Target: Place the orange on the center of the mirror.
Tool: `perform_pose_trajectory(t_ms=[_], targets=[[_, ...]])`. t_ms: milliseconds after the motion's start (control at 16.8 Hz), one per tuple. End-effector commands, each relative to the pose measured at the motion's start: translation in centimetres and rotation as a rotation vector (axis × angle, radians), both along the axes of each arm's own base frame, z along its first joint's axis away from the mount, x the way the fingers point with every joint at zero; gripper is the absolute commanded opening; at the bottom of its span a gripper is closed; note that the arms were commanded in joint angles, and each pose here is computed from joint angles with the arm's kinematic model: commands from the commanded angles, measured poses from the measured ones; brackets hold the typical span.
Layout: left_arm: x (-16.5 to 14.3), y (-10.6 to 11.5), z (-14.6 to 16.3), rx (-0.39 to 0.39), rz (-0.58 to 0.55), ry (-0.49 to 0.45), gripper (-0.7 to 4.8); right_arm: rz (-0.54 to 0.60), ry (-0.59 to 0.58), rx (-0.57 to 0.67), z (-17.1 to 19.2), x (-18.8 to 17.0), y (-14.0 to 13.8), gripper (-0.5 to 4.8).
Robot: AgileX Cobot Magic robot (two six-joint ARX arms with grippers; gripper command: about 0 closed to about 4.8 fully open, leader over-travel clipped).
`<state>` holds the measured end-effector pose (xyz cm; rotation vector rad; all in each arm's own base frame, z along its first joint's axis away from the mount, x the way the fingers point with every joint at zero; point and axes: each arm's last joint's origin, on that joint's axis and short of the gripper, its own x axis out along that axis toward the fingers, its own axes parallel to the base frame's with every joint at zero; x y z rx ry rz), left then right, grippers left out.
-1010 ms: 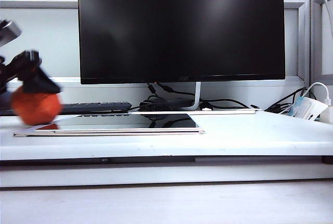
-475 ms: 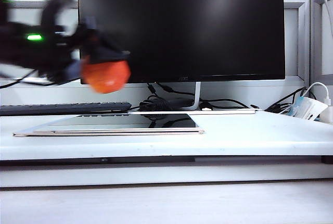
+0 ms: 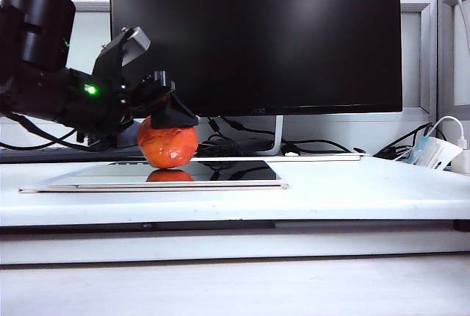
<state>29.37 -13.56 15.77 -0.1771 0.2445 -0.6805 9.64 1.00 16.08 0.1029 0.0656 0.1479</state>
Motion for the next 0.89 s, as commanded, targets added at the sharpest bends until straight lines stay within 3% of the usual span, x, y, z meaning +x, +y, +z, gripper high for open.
perform_pose_trajectory(t_ms=[59,238,416,594,772,891], targets=[[-0.11,-0.23,-1.14,0.016,-0.046,0.058,1.51,0.002,-0.012,0.002,-0.05,0.04,0.01,0.00],[-0.15,-0.28,-1.17,0.017,-0.051,0.062,1.54,0.002,-0.012,0.002,-0.05,0.04,0.01,0.00],[-0.14,-0.28,-1.16,0.016,-0.051,0.061,3.00,0.002,-0.012,0.002,-0.05,0.04,0.01,0.00],[-0.14,-0.28,-1.14,0.016,-0.051,0.059,3.06,0.009,-0.012,0.003,-0.05,0.04,0.03,0.00],[-0.18,-0.34,-1.10,0.010,-0.076,0.059,3.30,0.122,-0.011,0.008,-0.05,-0.03,0.35,-0.01],[-0.18,-0.38,-0.99,0.003,-0.091,0.049,4.79,0.200,-0.011,0.012,-0.05,-0.10,0.57,-0.01]])
